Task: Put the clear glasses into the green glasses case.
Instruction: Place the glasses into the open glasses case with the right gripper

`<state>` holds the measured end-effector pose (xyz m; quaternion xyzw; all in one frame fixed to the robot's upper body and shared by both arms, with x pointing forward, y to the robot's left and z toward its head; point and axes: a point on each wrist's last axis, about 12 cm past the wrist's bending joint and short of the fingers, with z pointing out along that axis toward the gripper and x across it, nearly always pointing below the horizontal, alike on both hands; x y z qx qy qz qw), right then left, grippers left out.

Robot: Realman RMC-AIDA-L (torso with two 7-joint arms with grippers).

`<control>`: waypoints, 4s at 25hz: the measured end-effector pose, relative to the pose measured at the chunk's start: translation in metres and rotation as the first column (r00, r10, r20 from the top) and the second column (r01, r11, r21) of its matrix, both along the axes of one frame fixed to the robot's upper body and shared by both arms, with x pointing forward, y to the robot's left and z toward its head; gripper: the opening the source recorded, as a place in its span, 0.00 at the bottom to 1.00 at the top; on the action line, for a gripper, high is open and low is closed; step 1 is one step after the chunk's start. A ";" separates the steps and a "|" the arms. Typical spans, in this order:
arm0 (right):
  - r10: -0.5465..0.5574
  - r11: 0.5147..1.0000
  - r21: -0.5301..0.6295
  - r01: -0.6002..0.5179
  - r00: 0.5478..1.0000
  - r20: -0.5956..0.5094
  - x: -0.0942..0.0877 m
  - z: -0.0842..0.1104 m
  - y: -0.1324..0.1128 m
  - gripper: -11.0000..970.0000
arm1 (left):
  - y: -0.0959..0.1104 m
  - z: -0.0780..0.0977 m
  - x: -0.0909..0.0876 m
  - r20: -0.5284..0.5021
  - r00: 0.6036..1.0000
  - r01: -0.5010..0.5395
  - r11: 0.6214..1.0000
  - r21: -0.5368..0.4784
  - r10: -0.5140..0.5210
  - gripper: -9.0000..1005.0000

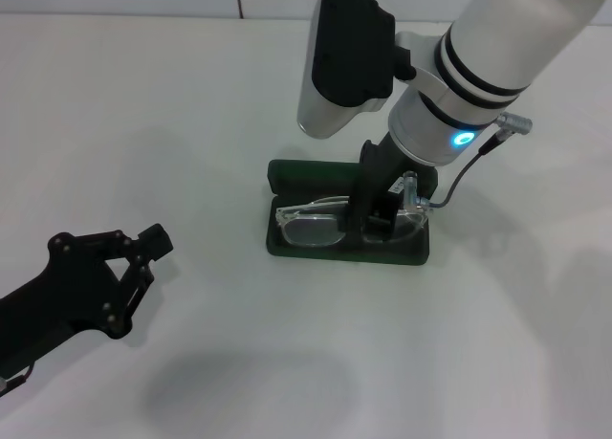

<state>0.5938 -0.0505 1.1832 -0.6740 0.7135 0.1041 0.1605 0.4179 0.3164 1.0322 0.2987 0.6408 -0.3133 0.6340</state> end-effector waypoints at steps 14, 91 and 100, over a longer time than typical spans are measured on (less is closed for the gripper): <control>-0.049 0.998 0.040 0.050 0.998 -0.028 0.003 -0.002 -0.008 0.06 | -0.002 -0.001 0.002 -0.007 1.000 -0.003 1.000 0.003 0.003 0.06; -0.089 0.995 0.036 0.092 0.994 -0.064 0.009 -0.007 -0.016 0.07 | -0.008 -0.006 0.003 0.004 1.000 -0.013 1.000 0.019 0.013 0.06; -0.090 0.995 0.033 0.092 0.994 -0.063 0.009 -0.008 -0.017 0.10 | -0.010 -0.007 0.003 0.006 1.000 -0.011 1.000 0.019 0.011 0.06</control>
